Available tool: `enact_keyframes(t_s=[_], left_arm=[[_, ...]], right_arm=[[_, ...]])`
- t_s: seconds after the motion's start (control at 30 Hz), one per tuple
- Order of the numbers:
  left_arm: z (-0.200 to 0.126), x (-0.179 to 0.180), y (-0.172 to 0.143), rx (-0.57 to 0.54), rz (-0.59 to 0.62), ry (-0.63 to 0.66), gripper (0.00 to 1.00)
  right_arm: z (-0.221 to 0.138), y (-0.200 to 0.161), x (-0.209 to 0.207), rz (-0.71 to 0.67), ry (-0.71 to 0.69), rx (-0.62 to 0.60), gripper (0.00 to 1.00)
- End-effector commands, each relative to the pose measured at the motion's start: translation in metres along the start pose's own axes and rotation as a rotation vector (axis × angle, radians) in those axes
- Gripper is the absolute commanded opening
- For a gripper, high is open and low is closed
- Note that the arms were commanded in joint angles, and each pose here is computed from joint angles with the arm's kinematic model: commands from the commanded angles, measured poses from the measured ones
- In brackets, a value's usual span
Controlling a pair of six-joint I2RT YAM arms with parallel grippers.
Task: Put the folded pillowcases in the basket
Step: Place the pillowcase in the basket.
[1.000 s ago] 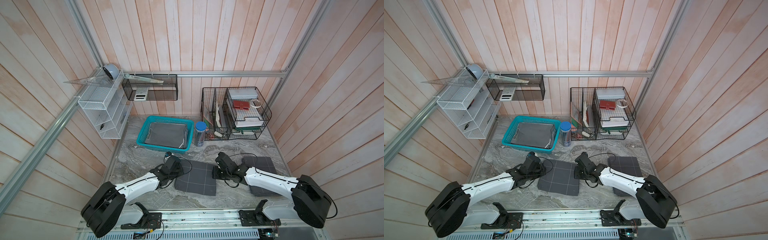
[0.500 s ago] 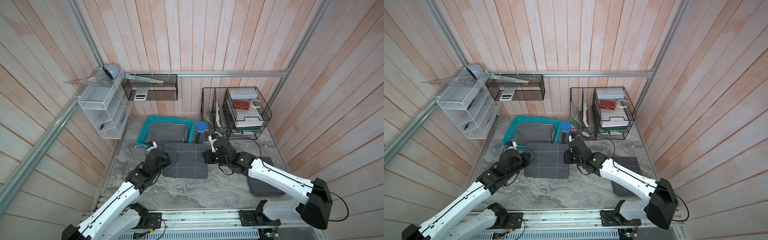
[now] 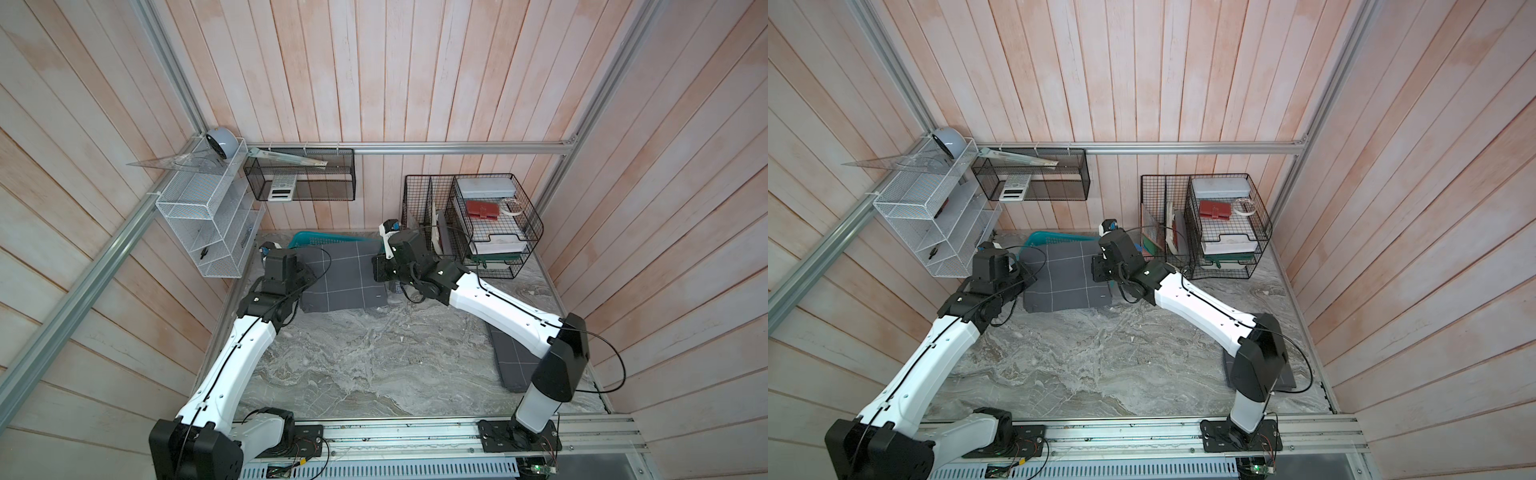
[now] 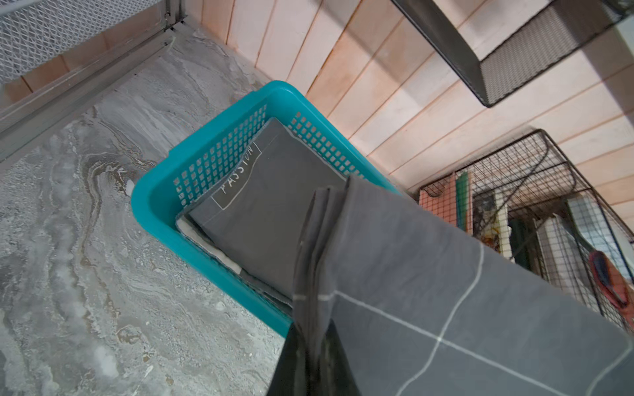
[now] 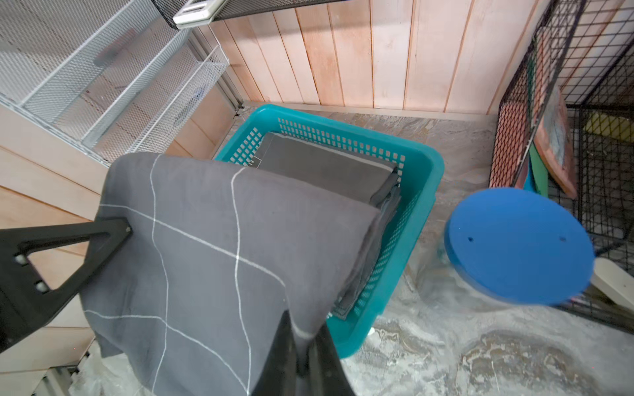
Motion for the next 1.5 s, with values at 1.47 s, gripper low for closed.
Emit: enact_keyframes(t_s=[1.47], left_arm=[[0.198, 0.038, 0.04, 0.071, -0.04, 0.181, 0.05]], right_arm=[[0.193, -0.06, -0.06, 0.014, -0.165, 0.265, 0.0]])
Point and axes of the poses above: each gripper's point midway between its finger pads, its own z axis out along the fingers, its own x axis along the line the jaws close on, y = z × x, the point moved 3 cm from there along -z, back along the fingers, and after that the axes turned 7 degrees about -z, right-handed, at the moved point
